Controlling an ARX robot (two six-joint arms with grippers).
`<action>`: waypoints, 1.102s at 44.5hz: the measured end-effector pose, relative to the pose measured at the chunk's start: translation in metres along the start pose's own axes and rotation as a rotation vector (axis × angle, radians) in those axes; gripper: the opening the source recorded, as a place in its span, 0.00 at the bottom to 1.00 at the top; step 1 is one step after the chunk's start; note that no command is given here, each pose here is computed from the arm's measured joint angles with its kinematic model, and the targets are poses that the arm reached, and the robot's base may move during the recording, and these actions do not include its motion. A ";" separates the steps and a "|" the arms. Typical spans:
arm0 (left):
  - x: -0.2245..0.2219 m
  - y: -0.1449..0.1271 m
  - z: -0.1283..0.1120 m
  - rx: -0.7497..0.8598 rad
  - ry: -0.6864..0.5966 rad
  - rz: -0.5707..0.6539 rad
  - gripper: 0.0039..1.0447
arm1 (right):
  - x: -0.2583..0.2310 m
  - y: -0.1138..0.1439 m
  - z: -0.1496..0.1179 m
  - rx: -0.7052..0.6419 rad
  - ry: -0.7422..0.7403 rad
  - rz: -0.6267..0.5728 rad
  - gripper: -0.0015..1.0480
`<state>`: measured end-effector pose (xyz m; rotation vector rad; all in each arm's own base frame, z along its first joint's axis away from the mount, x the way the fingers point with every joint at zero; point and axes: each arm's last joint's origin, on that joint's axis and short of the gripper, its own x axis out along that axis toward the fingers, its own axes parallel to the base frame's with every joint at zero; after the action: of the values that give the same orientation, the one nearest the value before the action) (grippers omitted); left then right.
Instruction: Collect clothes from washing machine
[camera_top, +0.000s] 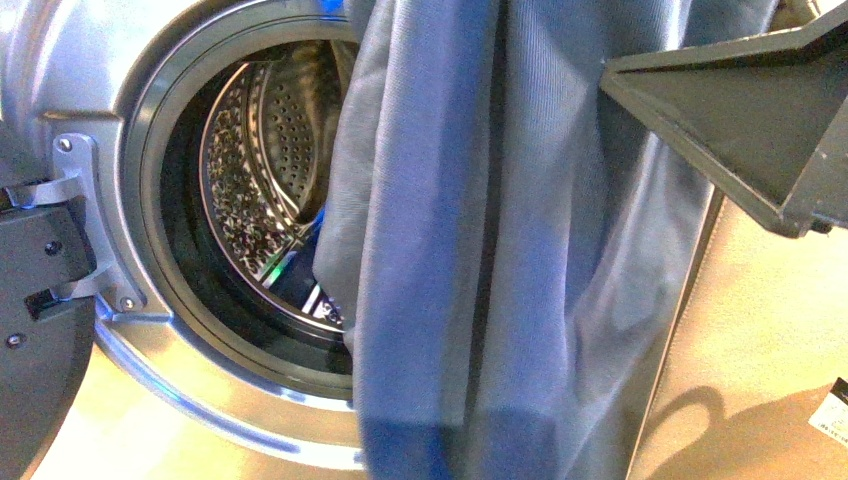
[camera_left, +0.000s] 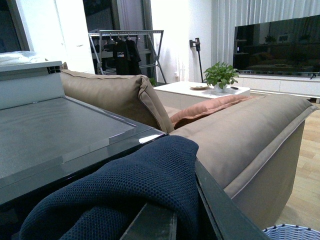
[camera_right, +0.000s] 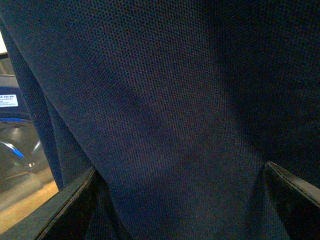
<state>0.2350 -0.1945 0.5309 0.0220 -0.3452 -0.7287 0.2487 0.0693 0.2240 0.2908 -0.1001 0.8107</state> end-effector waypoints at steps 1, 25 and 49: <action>0.000 0.000 0.000 0.000 0.000 0.000 0.05 | 0.001 0.000 0.000 -0.001 -0.001 0.002 0.93; 0.000 0.000 0.000 0.000 -0.001 0.001 0.05 | 0.063 0.007 0.021 -0.132 -0.019 -0.009 0.93; 0.000 0.000 0.001 0.000 -0.001 0.001 0.05 | 0.078 -0.004 0.028 -0.225 -0.121 -0.185 0.35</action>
<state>0.2348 -0.1942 0.5314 0.0215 -0.3466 -0.7281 0.3057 0.1127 0.2655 0.1334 -0.2718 0.5912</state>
